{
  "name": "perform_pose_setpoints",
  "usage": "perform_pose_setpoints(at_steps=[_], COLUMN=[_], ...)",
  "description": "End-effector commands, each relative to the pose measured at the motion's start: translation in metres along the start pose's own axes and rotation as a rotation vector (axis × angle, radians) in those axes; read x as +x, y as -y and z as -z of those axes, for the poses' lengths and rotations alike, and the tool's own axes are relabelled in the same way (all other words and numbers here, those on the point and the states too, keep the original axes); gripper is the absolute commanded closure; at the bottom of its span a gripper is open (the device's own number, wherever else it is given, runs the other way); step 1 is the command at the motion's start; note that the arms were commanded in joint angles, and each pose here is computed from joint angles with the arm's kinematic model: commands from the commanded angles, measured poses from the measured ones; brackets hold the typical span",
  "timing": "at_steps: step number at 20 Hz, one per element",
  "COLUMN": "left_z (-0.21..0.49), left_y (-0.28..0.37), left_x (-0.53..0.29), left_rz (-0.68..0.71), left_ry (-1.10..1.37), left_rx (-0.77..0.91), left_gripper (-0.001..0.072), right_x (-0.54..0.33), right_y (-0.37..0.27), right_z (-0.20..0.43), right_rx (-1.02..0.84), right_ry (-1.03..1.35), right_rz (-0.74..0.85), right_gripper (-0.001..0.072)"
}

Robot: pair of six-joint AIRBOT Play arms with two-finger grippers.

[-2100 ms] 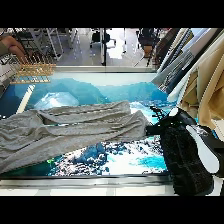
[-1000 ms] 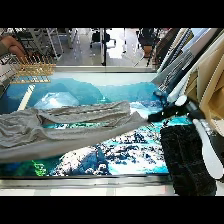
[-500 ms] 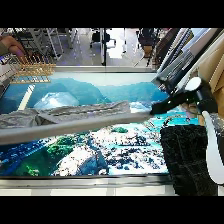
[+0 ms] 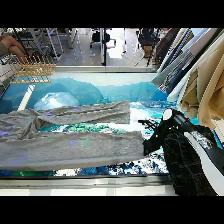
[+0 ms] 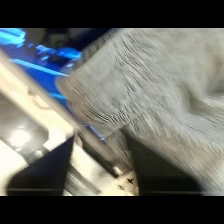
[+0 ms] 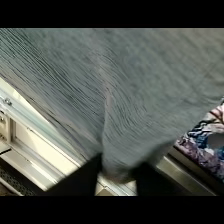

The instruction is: Fold the clothes and pants, and hang the long-sleeved shirts on hangers.

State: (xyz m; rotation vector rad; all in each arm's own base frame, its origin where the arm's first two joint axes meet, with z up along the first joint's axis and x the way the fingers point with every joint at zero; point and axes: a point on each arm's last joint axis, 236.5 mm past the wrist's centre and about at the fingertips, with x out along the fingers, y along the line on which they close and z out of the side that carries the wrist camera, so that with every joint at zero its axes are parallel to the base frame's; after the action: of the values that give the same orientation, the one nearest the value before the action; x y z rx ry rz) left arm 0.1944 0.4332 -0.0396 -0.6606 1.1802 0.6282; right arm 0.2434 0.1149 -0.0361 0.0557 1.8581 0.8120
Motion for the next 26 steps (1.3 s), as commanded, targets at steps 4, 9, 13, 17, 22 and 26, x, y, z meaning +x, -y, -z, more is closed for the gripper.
perform_pose_setpoints(at_steps=[4,9,13,17,22,26], left_z=[-0.063,-0.096,-0.081,-0.071,-0.057,-0.042], left_y=[0.043,0.113,0.133,0.14,0.148,0.154], left_x=[-0.012,-0.036,-0.028,-0.028,-0.028,-0.029], left_rz=[0.175,0.396,0.408,0.432,0.463,0.492], left_ry=[0.252,0.362,0.287,0.243,0.184,0.123], left_rx=[-0.119,-0.132,-0.075,-0.061,-0.044,-0.029], left_gripper=[0.0006,0.0016,0.0016,0.0016,0.0016,0.0016], right_x=[-0.095,-0.144,-0.071,-0.046,-0.025,-0.081], right_y=[0.029,0.061,0.084,0.082,0.065,0.068], right_z=[-0.129,-0.212,-0.226,-0.238,-0.255,-0.257], right_rx=[0.101,0.251,0.343,0.319,0.278,0.186], right_ry=[0.597,0.902,0.736,0.708,0.701,0.739], right_rz=[0.203,0.132,0.008,-0.077,-0.107,0.056], right_gripper=[0.0282,0.0361,0.036,0.036,0.0467,0.069])
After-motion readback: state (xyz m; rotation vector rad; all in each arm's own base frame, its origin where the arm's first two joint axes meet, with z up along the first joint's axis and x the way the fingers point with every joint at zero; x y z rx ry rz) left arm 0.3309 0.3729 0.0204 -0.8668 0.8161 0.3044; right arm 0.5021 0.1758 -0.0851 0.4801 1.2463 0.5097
